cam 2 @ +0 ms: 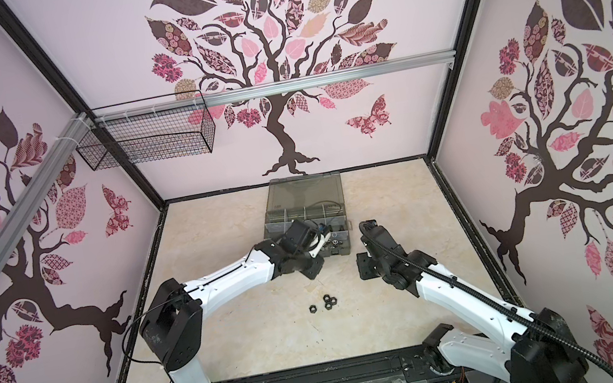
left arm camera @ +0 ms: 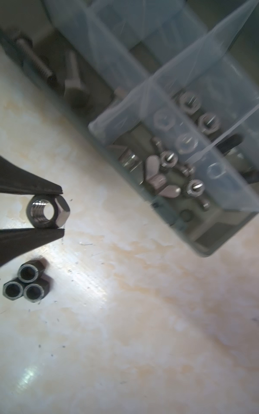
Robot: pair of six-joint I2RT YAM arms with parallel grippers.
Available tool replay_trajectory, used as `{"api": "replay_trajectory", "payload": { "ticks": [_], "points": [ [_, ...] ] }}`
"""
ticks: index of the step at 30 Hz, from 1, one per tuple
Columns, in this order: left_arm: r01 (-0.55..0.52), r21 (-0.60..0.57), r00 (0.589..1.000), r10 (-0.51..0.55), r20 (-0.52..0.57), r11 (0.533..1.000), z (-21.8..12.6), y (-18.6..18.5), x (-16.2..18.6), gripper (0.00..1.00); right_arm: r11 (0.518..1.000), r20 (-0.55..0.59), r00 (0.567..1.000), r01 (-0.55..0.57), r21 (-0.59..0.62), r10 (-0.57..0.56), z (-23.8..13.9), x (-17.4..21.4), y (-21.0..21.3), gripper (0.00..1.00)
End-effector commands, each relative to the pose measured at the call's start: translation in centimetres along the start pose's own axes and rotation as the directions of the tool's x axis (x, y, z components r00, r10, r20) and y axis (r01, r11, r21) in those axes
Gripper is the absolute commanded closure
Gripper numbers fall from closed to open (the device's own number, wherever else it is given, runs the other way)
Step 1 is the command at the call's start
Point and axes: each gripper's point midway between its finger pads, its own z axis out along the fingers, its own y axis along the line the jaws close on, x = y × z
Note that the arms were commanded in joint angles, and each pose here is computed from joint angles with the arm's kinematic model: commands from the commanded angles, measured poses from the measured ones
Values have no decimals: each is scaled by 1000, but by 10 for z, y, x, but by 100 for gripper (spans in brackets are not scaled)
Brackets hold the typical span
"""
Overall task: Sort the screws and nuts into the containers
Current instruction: 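Carry the dark nut over the organizer box, then open the left gripper to drop the nut into a compartment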
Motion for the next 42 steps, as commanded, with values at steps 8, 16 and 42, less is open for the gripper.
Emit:
{"api": "replay_trajectory", "payload": {
  "ticks": [8, 16, 42],
  "points": [
    [90, -24, 994, -88, 67, 996, 37, 61, -70, 79, 1000, 2, 1000, 3, 7, -3, -3, -5, 0, 52],
    [155, -29, 986, -153, 68, 987, 69, 83, -79, 75, 1000, -14, 1000, 17, 21, -16, 0, -2, -3, 51],
    [254, 21, 939, -251, 235, 967, -22, 86, -67, 54, 999, -29, 999, 39, 23, -38, 5, -2, -1, 51]
  ]
}}
